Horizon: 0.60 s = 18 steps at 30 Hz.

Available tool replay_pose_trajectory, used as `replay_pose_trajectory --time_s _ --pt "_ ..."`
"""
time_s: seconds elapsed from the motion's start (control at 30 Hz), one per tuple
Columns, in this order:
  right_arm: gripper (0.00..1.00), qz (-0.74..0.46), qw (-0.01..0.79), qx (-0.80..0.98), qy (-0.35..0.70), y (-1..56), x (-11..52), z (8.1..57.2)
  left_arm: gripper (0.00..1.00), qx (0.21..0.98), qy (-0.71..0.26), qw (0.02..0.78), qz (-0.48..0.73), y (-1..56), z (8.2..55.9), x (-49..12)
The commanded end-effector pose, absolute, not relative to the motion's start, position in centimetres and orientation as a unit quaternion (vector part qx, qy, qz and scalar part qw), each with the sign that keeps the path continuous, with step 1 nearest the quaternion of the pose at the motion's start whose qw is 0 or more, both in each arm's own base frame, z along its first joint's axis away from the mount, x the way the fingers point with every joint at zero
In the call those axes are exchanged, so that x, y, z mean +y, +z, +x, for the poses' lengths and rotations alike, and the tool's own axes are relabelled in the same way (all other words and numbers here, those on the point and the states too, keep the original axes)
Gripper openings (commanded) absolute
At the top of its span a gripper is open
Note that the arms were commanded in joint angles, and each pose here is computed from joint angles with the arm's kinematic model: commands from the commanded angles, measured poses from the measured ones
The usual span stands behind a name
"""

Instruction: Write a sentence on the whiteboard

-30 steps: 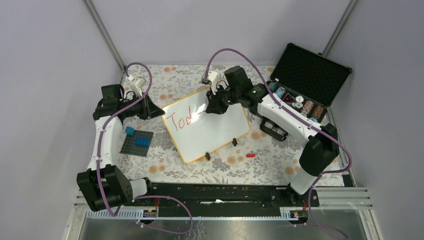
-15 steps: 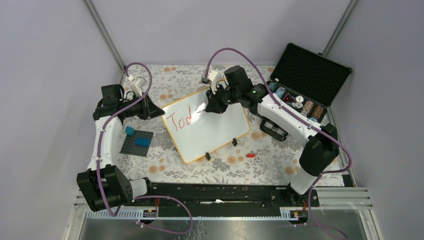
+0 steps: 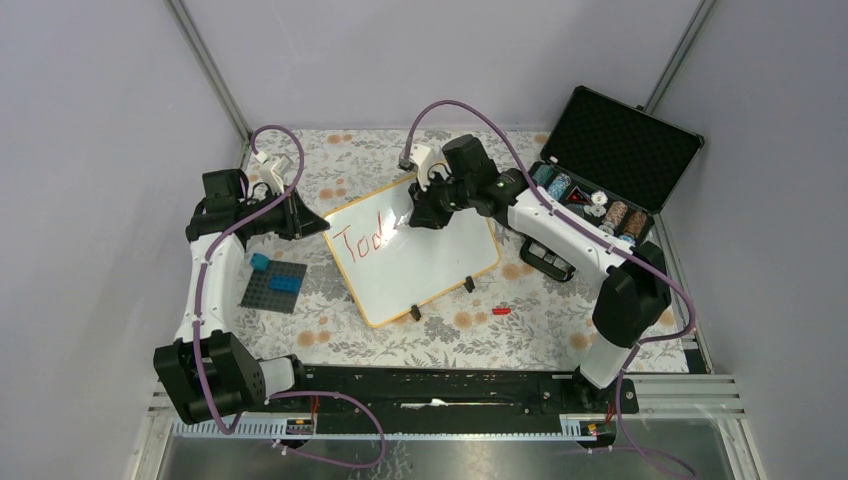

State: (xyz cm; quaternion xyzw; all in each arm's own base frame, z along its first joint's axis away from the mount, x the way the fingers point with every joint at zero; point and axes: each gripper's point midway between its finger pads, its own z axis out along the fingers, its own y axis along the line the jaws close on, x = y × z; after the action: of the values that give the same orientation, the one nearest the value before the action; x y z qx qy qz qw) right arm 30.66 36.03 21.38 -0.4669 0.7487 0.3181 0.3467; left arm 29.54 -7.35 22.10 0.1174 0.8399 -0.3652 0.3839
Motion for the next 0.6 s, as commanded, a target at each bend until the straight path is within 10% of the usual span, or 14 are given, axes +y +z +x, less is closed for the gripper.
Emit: replay_pose_trajectory --time_s 0.0,0.57 --pt "0.00 -0.463 0.382 0.735 0.315 23.6 37.1 31.9 0.00 0.834 -0.357 0.400 0.131 22.6 29.5 -7.4" --pt "0.00 -0.477 0.372 0.732 0.314 22.7 38.2 31.1 0.00 0.834 -0.355 0.401 0.131 22.6 29.5 -7.3"
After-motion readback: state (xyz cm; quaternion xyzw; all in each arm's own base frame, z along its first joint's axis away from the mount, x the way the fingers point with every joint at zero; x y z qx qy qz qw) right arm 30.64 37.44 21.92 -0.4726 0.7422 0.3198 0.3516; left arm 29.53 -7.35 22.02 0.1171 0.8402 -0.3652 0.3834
